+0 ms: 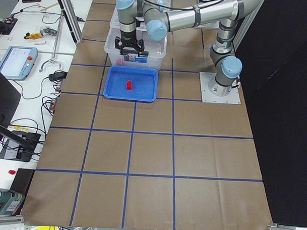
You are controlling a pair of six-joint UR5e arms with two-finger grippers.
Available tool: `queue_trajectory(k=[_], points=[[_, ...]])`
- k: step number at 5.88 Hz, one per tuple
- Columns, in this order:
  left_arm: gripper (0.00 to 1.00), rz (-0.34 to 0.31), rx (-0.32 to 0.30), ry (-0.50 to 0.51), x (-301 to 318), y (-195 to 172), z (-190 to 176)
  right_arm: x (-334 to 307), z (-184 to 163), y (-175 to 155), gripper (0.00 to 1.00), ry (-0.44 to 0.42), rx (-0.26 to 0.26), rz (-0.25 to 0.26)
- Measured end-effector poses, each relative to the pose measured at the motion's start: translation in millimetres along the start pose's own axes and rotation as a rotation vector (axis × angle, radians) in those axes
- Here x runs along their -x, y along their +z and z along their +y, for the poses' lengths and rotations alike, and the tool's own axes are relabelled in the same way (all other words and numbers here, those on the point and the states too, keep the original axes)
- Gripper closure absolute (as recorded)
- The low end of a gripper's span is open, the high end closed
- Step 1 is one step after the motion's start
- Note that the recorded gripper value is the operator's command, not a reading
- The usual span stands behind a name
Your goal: Place red block in blue tray from box
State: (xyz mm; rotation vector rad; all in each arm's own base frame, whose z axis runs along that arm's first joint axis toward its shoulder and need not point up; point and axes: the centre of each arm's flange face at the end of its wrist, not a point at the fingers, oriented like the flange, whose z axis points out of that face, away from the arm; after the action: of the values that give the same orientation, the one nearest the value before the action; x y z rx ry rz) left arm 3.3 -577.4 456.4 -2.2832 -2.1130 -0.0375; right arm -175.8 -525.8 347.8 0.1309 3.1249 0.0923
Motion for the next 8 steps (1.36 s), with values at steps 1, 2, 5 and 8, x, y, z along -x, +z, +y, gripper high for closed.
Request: queue_trajectory(k=[1, 2, 5, 8], points=[[0.02, 0.032, -0.011, -0.008, -9, -27, -5, 13, 2, 1, 0.00, -0.018, 0.003, -0.002], [0.02, 0.047, -0.015, -0.034, -16, -39, -11, 21, 3, 2, 0.00, -0.030, 0.004, -0.003], [0.02, -0.004, 0.031, -0.340, -19, -51, -98, 59, -3, 2, 0.00, -0.079, 0.004, -0.002], [0.02, -0.047, 0.033, -0.995, -24, -48, -129, 95, -7, 3, 0.00, -0.126, 0.001, -0.013]])
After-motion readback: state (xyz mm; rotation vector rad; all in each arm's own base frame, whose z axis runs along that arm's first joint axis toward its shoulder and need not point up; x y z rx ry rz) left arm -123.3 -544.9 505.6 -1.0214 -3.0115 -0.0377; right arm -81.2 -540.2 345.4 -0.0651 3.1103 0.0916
